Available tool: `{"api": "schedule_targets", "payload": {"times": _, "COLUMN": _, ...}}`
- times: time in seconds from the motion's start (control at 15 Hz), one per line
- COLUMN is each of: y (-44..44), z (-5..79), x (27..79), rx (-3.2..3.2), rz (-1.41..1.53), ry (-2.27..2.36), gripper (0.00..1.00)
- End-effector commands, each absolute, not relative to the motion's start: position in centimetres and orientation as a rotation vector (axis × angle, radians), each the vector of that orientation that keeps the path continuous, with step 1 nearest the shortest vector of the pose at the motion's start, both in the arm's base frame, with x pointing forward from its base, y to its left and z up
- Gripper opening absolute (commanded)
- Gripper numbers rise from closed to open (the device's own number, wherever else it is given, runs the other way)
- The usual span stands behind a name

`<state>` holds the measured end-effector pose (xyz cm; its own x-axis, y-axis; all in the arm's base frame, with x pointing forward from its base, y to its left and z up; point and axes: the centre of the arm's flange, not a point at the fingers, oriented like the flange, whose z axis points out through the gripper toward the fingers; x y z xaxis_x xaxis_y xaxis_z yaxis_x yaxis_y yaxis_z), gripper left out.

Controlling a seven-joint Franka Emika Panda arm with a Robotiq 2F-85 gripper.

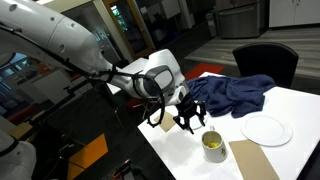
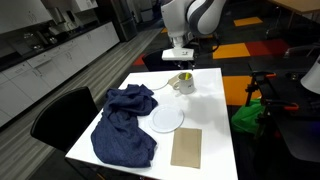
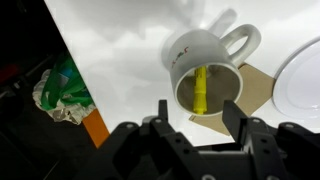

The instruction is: Remove the marker from the mug cup and place it on the table

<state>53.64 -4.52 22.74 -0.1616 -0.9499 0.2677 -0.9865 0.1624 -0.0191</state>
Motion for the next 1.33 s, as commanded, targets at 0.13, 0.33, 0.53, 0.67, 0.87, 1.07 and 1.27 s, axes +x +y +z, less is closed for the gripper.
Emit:
{"api": "schedule_targets", "payload": {"times": 0.13, "y": -4.0, "z": 22.7, "x": 53.8, "rx": 1.899, "rz": 0.272, "ry": -2.235, "gripper": 0.56}}
{"api": "schedule_targets", "payload": {"times": 0.33, "y": -4.2, "z": 22.3, "x": 53.7, "rx": 1.891, "rz": 0.259, "ry": -2.236, "gripper": 0.54}}
{"api": "schedule_targets", "payload": {"times": 0.53, "y": -4.7, "z": 21.7, "x": 53.7, "rx": 1.884, "rz": 0.253, "ry": -2.245, "gripper": 0.51}}
{"api": "schedule_targets", "payload": {"times": 0.67, "y": -5.1, "z": 21.3, "x": 53.8, "rx": 1.881, "rz": 0.265, "ry": -2.247, "gripper": 0.52}}
{"api": "schedule_targets", "payload": {"times": 0.87, "y": -6.0, "z": 20.4, "x": 54.2, "rx": 1.881, "rz": 0.281, "ry": -2.258, "gripper": 0.52}}
{"api": "schedule_targets", "payload": {"times": 1.07, "y": -6.9, "z": 19.4, "x": 54.7, "rx": 1.883, "rz": 0.312, "ry": -2.282, "gripper": 0.51}}
{"api": "schedule_targets", "payload": {"times": 1.27, "y": -7.8, "z": 18.5, "x": 55.0, "rx": 1.884, "rz": 0.336, "ry": -2.306, "gripper": 0.47}}
